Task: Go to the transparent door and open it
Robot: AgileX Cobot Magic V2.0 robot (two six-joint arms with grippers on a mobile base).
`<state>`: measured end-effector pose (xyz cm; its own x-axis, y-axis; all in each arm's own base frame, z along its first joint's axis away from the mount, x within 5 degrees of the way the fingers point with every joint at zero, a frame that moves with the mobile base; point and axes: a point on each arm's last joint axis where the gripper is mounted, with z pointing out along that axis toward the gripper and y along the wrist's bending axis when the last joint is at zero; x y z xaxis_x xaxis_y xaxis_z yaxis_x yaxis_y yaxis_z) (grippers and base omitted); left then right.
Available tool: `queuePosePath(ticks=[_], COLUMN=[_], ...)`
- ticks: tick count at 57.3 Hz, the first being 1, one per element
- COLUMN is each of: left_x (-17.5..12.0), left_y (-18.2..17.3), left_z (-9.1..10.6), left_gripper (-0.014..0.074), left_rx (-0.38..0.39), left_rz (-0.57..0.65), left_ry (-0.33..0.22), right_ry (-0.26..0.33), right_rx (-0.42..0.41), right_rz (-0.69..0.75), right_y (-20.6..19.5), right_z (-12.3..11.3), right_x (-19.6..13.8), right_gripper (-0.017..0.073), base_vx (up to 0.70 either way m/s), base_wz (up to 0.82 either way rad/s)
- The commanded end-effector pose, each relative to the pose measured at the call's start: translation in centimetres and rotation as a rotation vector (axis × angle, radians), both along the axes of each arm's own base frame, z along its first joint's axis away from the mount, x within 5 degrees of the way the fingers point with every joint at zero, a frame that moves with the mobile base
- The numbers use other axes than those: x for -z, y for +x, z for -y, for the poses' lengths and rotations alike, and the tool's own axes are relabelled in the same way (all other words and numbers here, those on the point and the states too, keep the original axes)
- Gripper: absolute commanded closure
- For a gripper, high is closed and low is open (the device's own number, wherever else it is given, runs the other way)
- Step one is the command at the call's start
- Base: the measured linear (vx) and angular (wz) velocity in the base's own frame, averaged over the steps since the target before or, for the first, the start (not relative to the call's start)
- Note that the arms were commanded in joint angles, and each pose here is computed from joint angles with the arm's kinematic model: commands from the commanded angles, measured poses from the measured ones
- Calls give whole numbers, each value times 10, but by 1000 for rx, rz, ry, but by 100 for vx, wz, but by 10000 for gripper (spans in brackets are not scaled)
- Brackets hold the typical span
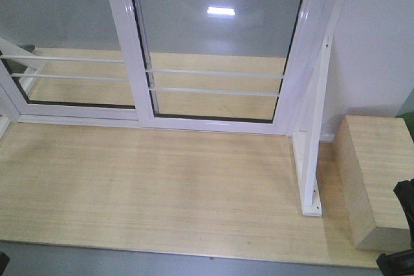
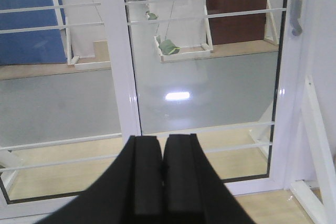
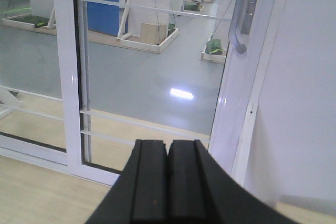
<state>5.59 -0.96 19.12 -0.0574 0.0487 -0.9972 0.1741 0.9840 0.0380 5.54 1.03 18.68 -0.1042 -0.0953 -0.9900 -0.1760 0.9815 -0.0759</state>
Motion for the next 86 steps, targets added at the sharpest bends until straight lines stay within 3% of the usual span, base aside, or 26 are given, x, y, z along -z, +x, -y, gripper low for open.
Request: queuePosePath(ticks=[1,48,86], left_x=[-6,-6,-6], left_y=[-1,-1,-1], left_z=[0,0,0], left_gripper=[600,600,600], left_rx=[8,8,8], left_rz=[87,87,87], left_ry=[-21,-21,-21], right_ry=[12,12,12], right_rx=[16,16,16], right_rz=[92,92,91], right_y=[0,0,0], right_z=[1,1,1], right_x=[-7,-7,-7], right_gripper=[566,566,566], base_vx=[42,32,14], base_wz=[12,-8,-7])
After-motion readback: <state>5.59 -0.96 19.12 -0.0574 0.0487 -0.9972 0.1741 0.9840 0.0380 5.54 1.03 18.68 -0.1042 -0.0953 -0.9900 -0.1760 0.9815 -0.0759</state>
